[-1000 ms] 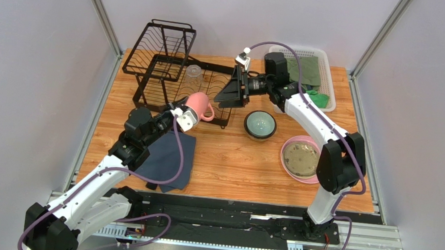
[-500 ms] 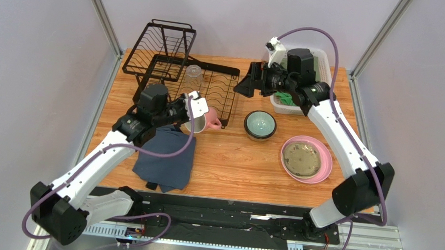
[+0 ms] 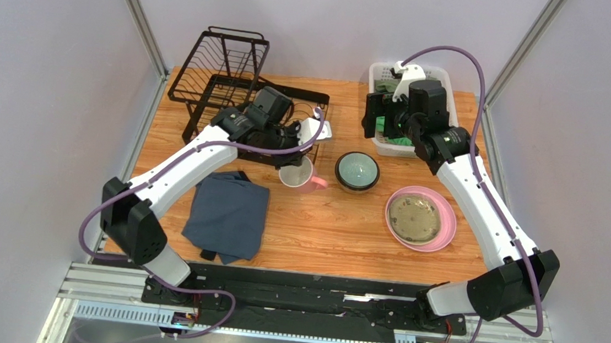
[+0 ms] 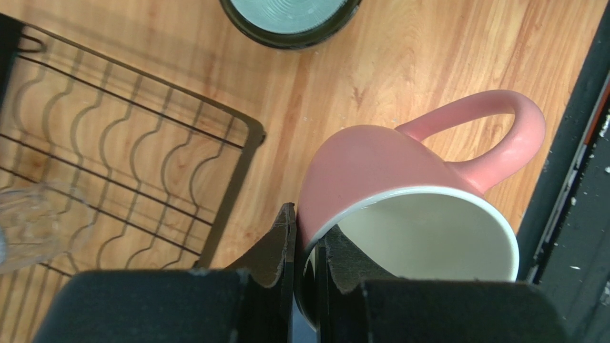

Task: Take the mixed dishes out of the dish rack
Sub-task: Place the cup at the center of the board.

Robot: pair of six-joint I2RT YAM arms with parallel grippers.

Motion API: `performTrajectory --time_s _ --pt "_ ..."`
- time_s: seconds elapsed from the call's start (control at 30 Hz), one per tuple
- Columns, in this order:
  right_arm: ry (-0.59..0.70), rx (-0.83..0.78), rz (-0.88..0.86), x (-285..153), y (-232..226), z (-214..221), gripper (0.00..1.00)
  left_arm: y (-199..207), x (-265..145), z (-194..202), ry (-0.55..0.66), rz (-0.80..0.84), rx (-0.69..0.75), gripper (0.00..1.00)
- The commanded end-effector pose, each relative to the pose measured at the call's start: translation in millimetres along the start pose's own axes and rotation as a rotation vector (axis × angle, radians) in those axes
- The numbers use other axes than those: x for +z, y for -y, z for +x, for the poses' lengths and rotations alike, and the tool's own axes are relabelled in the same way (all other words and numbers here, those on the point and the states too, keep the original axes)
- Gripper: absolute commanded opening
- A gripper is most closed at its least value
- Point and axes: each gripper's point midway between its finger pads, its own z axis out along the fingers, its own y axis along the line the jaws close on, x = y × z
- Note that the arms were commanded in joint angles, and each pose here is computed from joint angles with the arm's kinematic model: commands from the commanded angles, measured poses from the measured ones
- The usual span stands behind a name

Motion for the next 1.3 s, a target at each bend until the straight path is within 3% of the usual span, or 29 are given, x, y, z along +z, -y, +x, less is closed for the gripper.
performTrajectory --time_s 0.0,0.33,0.67,0.93,1.27 --pt "0.053 -0.011 0.147 -17 37 -12 1.0 16 0 -20 0.005 0.054 -0.044 0.0" --pt "0.023 0.061 0.297 -19 97 1 1.0 47 57 -40 -0.076 0.153 -0.012 0.0" --pt "0.006 0.082 0.341 -21 123 17 1.0 70 114 -70 -0.123 0.225 0.056 0.0" --pt "0.001 0.077 0.333 -25 130 22 1.0 93 151 -60 -0.23 0.254 0.096 0.0" --pt "-0.008 0.082 0.318 -25 132 33 1.0 101 169 -48 -0.286 0.253 0.098 0.0"
